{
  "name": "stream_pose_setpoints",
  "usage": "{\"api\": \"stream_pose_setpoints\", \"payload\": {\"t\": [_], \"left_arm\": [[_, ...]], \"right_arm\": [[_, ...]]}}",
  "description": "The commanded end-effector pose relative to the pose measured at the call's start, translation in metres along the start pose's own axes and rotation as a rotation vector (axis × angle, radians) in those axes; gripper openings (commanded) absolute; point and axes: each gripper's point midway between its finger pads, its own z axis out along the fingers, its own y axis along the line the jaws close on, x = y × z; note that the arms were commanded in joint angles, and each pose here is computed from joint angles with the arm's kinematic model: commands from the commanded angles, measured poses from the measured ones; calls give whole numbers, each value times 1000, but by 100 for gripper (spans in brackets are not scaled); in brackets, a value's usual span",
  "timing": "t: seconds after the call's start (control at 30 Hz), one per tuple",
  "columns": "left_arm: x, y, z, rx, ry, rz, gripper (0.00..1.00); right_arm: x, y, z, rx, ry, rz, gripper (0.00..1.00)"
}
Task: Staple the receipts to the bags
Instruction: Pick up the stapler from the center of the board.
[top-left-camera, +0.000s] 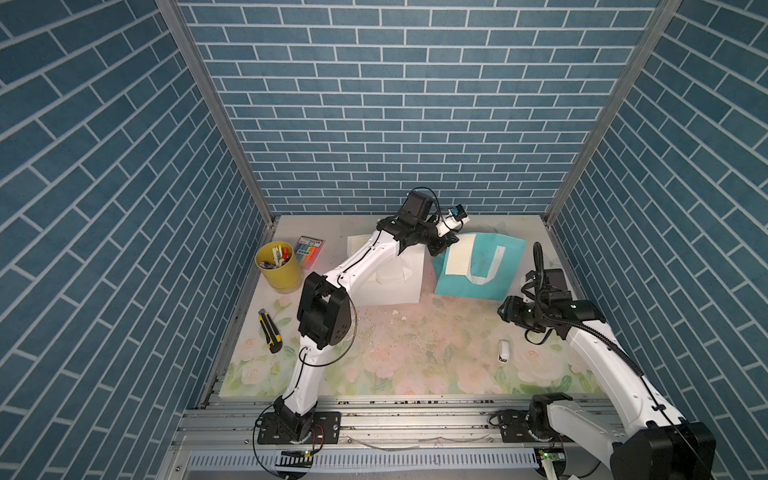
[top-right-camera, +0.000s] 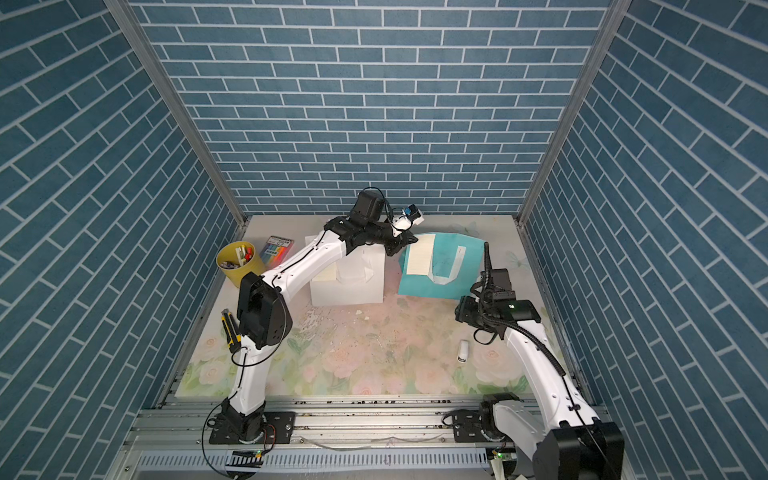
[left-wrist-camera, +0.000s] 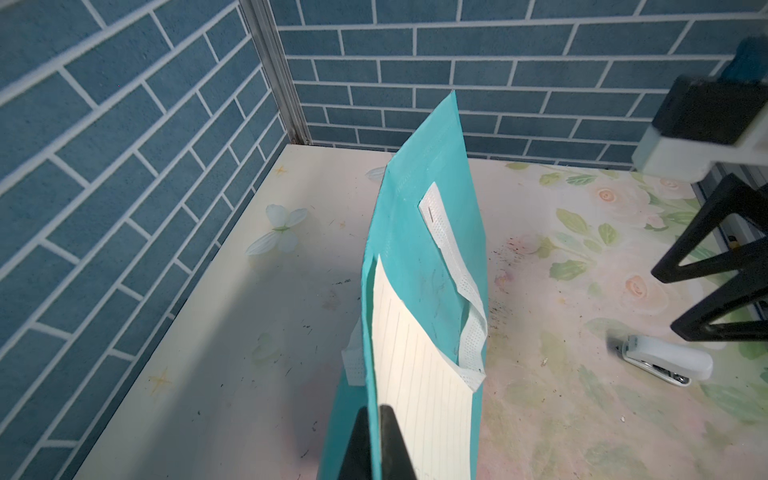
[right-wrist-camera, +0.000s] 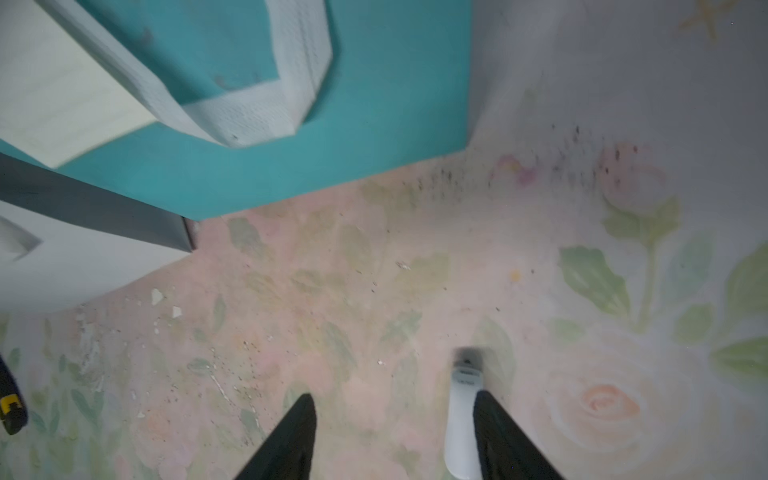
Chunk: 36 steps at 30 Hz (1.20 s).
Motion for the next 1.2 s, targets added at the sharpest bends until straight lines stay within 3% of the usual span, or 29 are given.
{"api": "stream_pose_setpoints", "payload": {"t": [0.0, 0.13, 0.47, 0.83, 1.1, 1.17], "left_arm": [[0, -6, -4, -4, 2, -13, 0], [-4, -9, -5, 12, -17, 5, 0], [-2, -12, -4, 22, -7, 9, 0], [1, -16, -5, 25, 9, 16, 0], [3, -17, -7, 16, 30, 16, 0], [3, -17, -8, 12, 33, 22, 0]], "right_arm": [[33, -23, -1, 151, 176, 69, 61], [50, -25, 18, 206, 284, 33, 61], [41, -43, 53, 322, 285, 10, 54], [52, -45, 87, 289, 292, 49, 46], [61, -53, 95, 330, 307, 27, 27], [64, -55, 96, 342, 307, 15, 16]]}}
